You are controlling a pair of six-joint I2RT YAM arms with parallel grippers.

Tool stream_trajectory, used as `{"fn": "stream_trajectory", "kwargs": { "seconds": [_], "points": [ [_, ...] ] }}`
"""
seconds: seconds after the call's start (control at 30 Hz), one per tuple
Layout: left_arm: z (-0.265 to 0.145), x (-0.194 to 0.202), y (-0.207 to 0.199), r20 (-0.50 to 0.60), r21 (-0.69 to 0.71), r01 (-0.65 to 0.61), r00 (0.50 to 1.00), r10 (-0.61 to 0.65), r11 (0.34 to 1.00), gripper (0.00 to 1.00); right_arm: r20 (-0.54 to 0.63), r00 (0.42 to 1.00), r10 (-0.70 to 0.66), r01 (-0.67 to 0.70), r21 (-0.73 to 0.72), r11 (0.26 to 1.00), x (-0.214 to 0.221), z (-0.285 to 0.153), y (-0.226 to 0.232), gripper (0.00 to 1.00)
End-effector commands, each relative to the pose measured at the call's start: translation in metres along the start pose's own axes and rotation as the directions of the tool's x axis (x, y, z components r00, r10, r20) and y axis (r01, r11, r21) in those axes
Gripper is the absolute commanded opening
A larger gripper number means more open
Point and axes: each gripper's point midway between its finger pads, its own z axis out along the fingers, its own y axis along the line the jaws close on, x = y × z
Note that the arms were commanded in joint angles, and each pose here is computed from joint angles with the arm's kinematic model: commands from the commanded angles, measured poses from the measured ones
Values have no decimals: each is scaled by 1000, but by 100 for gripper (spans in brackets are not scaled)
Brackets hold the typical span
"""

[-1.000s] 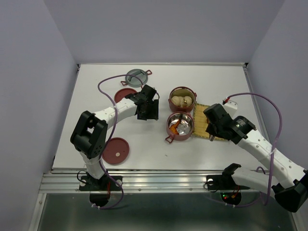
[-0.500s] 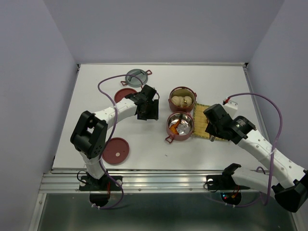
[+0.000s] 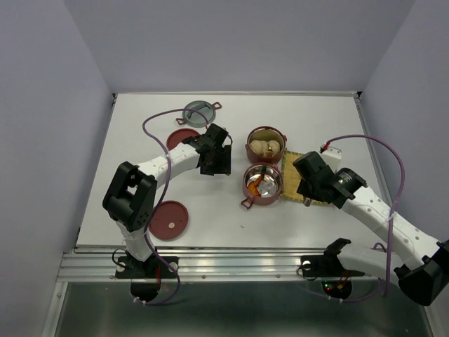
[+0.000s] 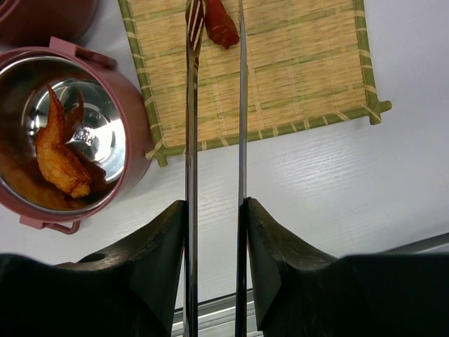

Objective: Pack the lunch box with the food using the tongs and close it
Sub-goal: Pick up the fake food from the plate.

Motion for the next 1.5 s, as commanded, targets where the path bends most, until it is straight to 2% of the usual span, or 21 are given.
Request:
{"fn": "stream_trajectory", "kwargs": {
  "seconds": [0.0, 0.17, 0.2, 0.4, 0.43, 0.47, 0.57, 0.6, 0.8, 1.03, 1.17, 1.47],
  "points": [
    [-11, -12, -2, 40, 9, -6, 999, 6, 1000, 68, 37, 999, 11, -10, -10, 1000, -8, 5, 5, 43],
    [-10, -11, -2, 38, 10, -8, 999, 7, 1000, 68, 21, 1000, -2, 2, -1, 1000, 0, 11, 3, 44],
    [-10, -11, -1, 37, 9, -6, 999, 6, 1000, 68, 16, 1000, -5, 5, 6, 1000, 3, 13, 2, 48],
    [-10, -10, -1, 37, 7, -6, 999, 6, 1000, 68, 14, 1000, -3, 3, 4, 1000, 5, 15, 2, 42],
    [-11, -10, -1, 37, 7, -6, 999, 6, 1000, 68, 15, 1000, -3, 2, 3, 1000, 5, 15, 2, 40],
    [-10, -10, 0, 37, 7, -6, 999, 6, 1000, 68, 14, 1000, -3, 3, 2, 1000, 5, 15, 3, 33],
    [-11, -9, 0, 37, 7, -6, 999, 6, 1000, 68, 15, 1000, 4, -4, -10, 1000, 3, 13, 4, 23],
    [-11, -10, 0, 39, 7, -6, 999, 6, 1000, 68, 16, 1000, 7, -7, -16, 1000, 2, 11, 5, 17],
    [-11, -9, 1, 40, 7, -6, 999, 6, 1000, 68, 42, 999, 34, -32, -65, 997, -16, -10, 11, 7],
    [-15, -13, -1, 58, 18, 13, 998, -14, 1000, 68, 57, 997, 45, -35, -162, 986, -40, -49, 16, 5],
    [-15, -13, 0, 55, 12, 10, 998, -11, 1000, 68, 52, 998, 39, -26, -229, 973, -45, -66, 22, 1],
    [-17, -19, 7, 61, 3, 21, 998, -21, 1000, 68, 44, 999, -17, 33, -375, 926, -49, -93, 38, 1]
  ]
}}
